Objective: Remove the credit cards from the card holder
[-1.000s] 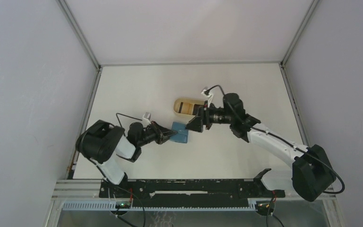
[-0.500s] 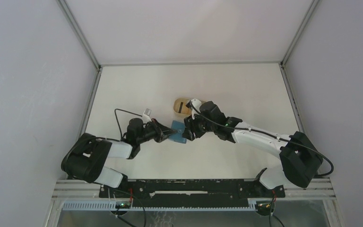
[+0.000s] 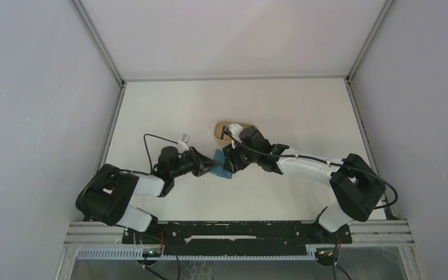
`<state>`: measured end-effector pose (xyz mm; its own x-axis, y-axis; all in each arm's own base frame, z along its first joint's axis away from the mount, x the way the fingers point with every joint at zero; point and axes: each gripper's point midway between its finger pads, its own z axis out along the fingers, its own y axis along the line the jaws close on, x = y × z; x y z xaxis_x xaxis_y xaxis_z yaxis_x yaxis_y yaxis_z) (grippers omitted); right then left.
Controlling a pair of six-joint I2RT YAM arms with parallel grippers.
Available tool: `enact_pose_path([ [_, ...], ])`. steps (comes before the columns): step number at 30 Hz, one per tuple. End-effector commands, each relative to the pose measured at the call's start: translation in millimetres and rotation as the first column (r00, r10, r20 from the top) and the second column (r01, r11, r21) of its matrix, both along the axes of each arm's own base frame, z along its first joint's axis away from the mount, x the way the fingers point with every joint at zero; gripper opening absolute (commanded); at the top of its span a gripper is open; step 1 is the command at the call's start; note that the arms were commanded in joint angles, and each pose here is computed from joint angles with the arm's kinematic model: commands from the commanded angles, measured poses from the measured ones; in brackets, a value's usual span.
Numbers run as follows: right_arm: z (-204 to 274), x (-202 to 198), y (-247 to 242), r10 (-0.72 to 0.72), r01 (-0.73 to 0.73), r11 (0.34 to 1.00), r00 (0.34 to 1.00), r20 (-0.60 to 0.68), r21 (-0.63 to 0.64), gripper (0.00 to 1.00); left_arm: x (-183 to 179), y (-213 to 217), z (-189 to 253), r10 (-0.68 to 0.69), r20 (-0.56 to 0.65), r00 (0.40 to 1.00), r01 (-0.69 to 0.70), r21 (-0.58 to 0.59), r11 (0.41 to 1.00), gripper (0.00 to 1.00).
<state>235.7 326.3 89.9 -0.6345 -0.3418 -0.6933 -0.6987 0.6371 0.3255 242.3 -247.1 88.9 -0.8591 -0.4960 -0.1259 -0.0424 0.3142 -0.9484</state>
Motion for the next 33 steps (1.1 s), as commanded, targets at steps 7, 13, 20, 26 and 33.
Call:
enact_pose_path([
  [7, 13, 12, 20, 0.014, -0.017, 0.998, 0.998, 0.057, 0.054, 0.36, 5, -20, 48, -0.041, 0.120, 0.992, 0.060, -0.163, 0.985, 0.00],
  [13, 9, 13, 14, 0.010, -0.011, 0.999, 0.999, 0.034, 0.046, 0.00, 4, -20, 52, -0.034, 0.122, 0.992, 0.058, -0.201, 0.978, 0.00],
  [20, 60, 32, -21, -0.074, 0.074, 0.940, 0.997, -0.012, 0.333, 0.00, 4, -16, 44, -0.010, 0.106, 0.994, 0.030, -0.186, 0.982, 0.00],
  [26, 116, 47, -94, -0.158, 0.183, 0.759, 0.983, -0.096, 0.625, 0.00, 8, -9, 28, 0.035, 0.066, 0.997, -0.023, -0.168, 0.985, 0.00],
  [33, 112, 35, -92, -0.133, 0.161, 0.758, 0.987, -0.092, 0.632, 0.00, 13, -10, 33, 0.043, 0.073, 0.996, -0.029, -0.181, 0.983, 0.00],
])
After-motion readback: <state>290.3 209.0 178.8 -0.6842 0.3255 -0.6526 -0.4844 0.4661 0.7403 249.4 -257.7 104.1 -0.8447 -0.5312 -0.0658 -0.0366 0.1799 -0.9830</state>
